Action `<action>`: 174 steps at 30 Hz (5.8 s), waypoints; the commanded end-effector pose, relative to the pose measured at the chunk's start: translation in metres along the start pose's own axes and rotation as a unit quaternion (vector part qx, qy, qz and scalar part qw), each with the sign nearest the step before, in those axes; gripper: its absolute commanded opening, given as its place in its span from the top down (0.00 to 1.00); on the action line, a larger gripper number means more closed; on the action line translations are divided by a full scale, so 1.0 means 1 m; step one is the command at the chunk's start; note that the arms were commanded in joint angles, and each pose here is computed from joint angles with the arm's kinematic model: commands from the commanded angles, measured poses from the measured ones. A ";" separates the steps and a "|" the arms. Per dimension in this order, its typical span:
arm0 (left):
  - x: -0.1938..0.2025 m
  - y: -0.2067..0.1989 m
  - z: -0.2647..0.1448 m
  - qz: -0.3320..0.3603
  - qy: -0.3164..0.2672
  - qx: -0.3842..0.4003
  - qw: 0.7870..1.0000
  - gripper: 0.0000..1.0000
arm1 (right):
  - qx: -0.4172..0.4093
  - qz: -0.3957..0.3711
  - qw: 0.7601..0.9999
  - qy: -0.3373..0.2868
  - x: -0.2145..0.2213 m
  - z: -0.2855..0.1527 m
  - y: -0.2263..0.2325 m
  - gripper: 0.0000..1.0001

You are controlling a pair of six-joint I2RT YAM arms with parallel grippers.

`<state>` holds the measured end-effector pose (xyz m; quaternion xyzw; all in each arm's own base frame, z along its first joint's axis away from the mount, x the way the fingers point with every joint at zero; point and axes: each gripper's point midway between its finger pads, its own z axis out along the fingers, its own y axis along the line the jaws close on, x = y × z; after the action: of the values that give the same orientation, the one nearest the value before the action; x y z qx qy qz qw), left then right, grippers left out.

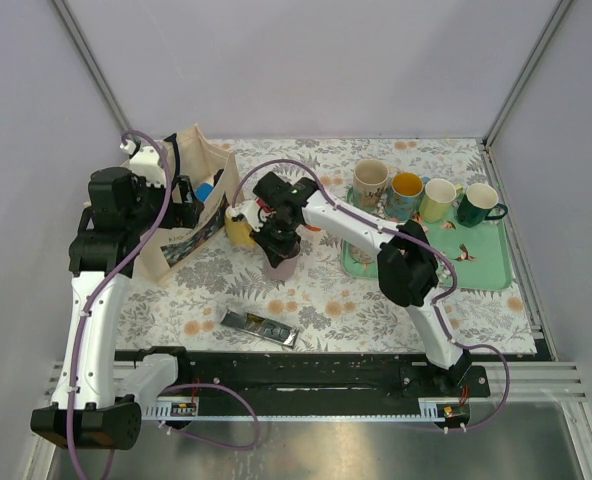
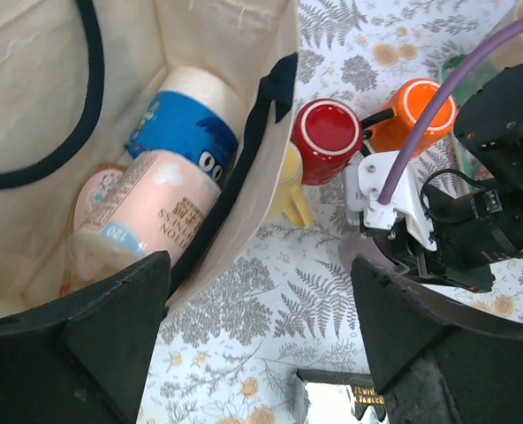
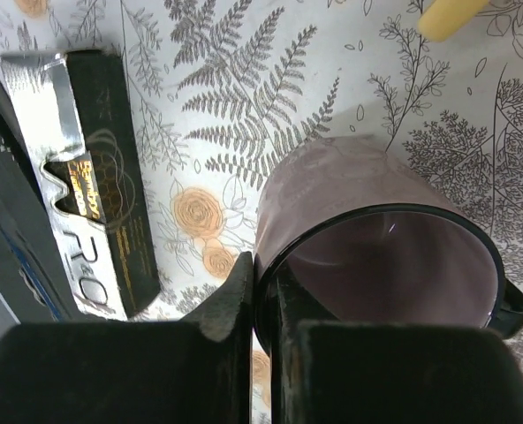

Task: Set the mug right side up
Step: Place the cup on the tray, then move the cup to the center of the board.

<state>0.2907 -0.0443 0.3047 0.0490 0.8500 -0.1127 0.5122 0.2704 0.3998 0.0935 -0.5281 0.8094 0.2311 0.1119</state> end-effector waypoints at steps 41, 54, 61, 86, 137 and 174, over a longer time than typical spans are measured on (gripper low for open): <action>-0.070 -0.139 0.038 0.132 -0.009 0.261 0.956 0.16 | 0.267 -0.060 0.961 0.035 0.304 -0.254 -0.133 1.00; -0.058 -0.126 0.030 0.157 -0.005 0.234 0.959 0.14 | 0.219 -0.101 0.969 0.056 0.309 -0.217 -0.179 1.00; -0.056 -0.126 0.033 0.155 0.001 0.234 0.960 0.14 | 0.215 -0.099 0.970 0.052 0.305 -0.209 -0.192 1.00; -0.047 -0.126 0.038 0.147 0.011 0.237 0.960 0.14 | 0.267 -0.104 0.955 0.075 0.305 -0.230 -0.184 0.60; 0.050 -0.072 0.012 0.232 0.121 0.164 0.951 0.14 | 0.177 0.310 0.907 -0.224 0.003 -0.074 -0.227 0.11; 0.102 -0.123 0.056 0.166 0.105 0.311 0.930 0.14 | -0.015 0.154 0.971 -0.183 0.014 -0.073 -0.086 0.36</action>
<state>0.2509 -0.1545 0.2018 0.3228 0.8492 -0.2353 0.3453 0.3351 0.2998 0.0865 -0.3250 0.8686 0.3264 0.1827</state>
